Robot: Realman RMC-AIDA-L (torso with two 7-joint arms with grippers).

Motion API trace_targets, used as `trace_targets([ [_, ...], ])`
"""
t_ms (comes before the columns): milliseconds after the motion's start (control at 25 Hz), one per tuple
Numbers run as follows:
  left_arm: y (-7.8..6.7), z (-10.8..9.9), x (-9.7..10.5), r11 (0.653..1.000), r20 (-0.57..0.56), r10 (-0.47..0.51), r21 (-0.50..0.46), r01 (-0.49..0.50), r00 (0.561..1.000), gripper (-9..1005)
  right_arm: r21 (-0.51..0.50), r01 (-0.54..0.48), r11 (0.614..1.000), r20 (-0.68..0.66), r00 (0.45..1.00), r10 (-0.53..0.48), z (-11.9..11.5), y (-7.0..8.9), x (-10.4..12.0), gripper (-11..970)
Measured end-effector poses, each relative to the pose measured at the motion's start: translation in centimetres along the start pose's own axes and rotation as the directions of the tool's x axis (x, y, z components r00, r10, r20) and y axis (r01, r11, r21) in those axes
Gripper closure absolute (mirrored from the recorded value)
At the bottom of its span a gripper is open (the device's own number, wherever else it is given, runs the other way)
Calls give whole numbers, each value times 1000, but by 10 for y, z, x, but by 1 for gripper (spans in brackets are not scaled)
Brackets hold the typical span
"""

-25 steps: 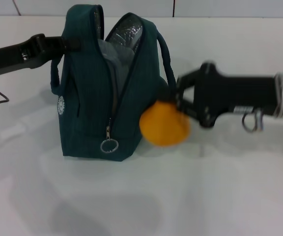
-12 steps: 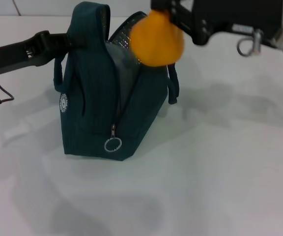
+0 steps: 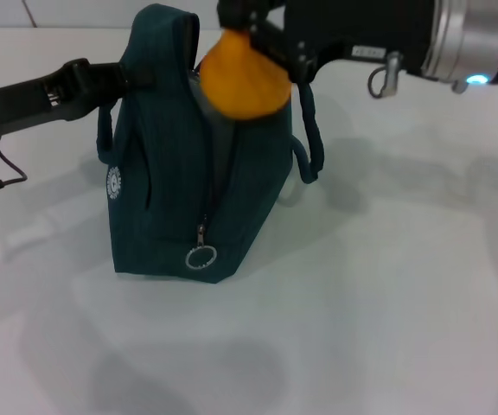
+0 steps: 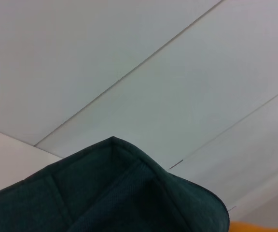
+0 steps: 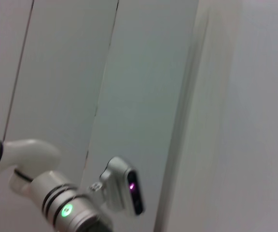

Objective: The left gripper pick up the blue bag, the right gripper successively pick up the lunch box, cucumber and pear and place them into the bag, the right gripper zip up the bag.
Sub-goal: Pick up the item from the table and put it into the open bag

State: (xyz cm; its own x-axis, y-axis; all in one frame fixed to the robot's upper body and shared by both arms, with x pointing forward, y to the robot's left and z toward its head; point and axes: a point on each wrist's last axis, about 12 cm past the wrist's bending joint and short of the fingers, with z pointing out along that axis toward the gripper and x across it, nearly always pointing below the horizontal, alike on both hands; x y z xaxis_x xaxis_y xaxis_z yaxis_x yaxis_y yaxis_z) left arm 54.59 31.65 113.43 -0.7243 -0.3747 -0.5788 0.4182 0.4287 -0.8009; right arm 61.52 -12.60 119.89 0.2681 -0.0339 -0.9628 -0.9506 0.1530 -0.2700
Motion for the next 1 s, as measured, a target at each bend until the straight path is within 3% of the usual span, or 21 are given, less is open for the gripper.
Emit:
trace_targets([
  [480,-1,-4,0,1000,29,4,20,-4,1000,943,-13,29,1000,6,1000,-29,9,4,1,932],
  [1000,-2,-4,-1,1000,33,5,23,-6,999,943,-27,4,1000,-58,998,-6,10,13,21,933],
])
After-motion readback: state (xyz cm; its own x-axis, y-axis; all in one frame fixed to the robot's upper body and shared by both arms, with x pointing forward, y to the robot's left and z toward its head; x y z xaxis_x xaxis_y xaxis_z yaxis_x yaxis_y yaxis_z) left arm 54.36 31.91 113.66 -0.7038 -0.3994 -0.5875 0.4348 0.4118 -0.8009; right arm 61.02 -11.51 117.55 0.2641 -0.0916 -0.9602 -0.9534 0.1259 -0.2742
